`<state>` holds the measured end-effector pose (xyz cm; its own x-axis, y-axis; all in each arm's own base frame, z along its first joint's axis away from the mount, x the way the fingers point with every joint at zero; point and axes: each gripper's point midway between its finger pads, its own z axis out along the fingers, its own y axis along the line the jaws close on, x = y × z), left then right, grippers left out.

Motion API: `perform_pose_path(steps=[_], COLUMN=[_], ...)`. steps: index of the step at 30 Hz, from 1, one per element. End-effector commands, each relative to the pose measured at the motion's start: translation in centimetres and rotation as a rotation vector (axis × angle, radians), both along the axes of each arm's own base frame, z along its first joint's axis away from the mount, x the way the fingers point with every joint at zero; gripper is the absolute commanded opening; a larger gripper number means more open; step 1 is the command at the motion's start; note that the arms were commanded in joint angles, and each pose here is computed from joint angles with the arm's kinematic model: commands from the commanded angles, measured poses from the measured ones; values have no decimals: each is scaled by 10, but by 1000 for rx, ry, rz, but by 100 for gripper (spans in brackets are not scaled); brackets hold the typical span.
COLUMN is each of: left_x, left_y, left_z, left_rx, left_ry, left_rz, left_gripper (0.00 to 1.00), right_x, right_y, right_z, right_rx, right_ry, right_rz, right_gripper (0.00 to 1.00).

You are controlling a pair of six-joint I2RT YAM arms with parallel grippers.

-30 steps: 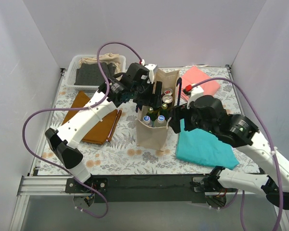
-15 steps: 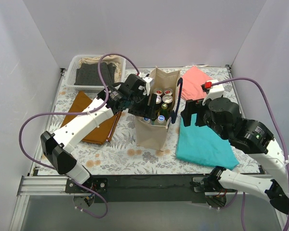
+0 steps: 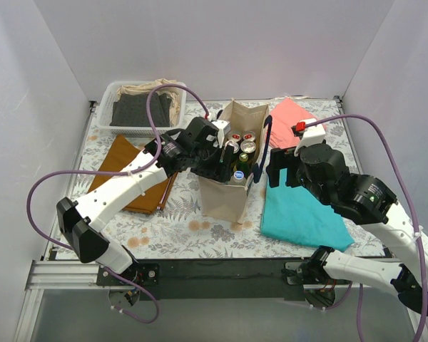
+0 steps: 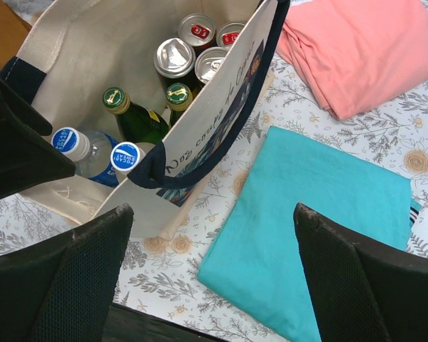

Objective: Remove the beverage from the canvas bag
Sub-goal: Take out the drink from the canvas bag.

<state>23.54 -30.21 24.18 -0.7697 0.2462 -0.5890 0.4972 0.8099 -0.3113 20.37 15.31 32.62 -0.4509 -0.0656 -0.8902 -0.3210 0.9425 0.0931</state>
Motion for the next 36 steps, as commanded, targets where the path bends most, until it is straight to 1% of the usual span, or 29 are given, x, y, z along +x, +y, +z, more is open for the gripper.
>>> perform_pose_path(steps=[1,5,9,18,21,22,23,26,30,33,36], left_x=[-5,-1,-2,-14,-15,-15,-16,-18,-19,-19,-21], left_y=[19,26,29,21,21,21,21,24,24,24,25], left_z=[-16,-27,-41,-48,-51,-53,-54,-58,-59,-61,-64], left_rx=[88,137,187,181,188,196,199,223,224,234,248], left_ry=[21,20,41,80,85,90,93,103,101,108,111], left_rz=[60,99,102,40,30,31,27,26,28,27,24], left_gripper=[63,63,61,59,54,50,48,48,52,52,46], right_x=[3,3,3,3,4,4,4,4,4,4,5], right_y=[-2,-4,-4,-4,-3,-3,-3,-3,-3,-2,-2], right_z=[5,6,5,1,0,0,0,0,-1,-2,-1], right_rx=[9,11,6,0,-3,-4,-4,-1,-8,-11,-9], right_ry=[-26,-29,-29,-22,-19,-19,-19,-18,-16,-14,-17], right_rz=[-18,-25,-25,-28,-28,-28,-28,-29,-28,-26,-28], right_gripper=[98,98,98,98,98,98,98,98,98,98,98])
